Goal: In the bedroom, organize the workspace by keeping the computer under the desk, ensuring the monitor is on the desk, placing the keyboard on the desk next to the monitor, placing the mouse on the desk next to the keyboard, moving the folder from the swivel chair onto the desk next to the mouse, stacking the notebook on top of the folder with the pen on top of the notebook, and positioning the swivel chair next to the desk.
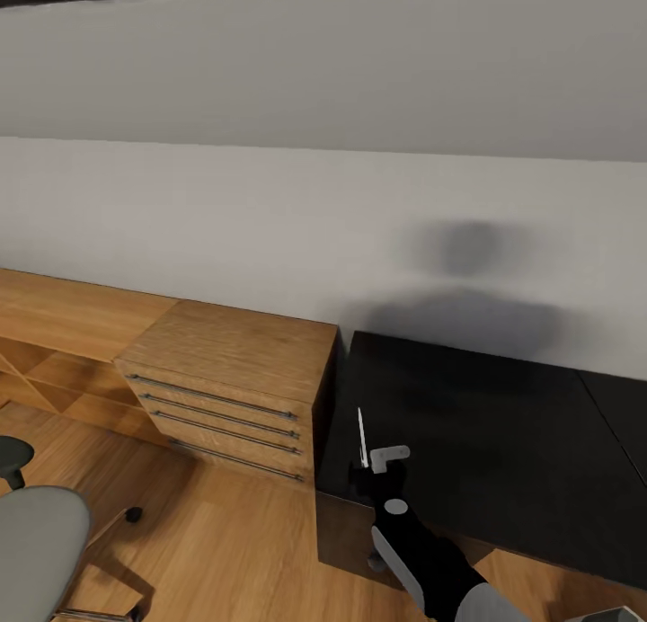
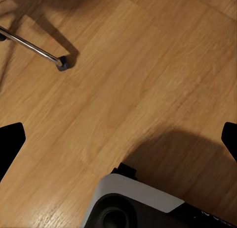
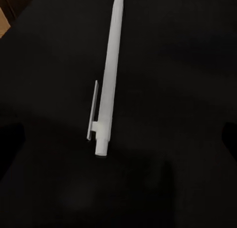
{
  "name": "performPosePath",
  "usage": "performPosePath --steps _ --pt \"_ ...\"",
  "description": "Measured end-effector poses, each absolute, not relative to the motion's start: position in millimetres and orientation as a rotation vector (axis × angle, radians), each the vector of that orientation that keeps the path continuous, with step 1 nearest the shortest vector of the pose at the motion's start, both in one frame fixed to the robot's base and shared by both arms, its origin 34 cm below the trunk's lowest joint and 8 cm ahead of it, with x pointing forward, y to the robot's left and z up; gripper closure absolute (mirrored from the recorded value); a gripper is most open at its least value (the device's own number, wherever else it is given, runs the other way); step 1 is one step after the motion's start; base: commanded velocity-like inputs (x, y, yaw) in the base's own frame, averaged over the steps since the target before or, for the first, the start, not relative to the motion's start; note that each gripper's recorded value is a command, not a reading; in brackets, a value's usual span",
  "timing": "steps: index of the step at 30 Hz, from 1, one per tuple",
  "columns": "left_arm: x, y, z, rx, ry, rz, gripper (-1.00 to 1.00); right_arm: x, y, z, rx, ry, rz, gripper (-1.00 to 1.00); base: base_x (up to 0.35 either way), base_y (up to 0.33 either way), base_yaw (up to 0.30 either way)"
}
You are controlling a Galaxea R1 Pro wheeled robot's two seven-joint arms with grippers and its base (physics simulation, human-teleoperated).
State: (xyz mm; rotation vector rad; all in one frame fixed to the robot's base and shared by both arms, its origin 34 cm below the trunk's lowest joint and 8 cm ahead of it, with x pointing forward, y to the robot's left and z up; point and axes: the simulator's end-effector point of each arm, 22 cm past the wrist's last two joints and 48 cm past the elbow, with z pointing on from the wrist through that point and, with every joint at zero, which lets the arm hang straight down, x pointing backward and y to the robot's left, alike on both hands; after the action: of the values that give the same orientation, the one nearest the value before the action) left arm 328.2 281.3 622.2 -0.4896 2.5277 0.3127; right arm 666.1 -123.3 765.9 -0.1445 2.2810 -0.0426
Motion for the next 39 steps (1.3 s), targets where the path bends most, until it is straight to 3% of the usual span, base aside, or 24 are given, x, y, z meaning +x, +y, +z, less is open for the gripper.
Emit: performPosePath --steps 39 --pt "327.9 281.5 622.2 -0.492 2.528 0.315 -1.0 679.9 -136.3 732.9 -0.109 2.398 -0.002 -1.0 0.023 0.005 0.0"
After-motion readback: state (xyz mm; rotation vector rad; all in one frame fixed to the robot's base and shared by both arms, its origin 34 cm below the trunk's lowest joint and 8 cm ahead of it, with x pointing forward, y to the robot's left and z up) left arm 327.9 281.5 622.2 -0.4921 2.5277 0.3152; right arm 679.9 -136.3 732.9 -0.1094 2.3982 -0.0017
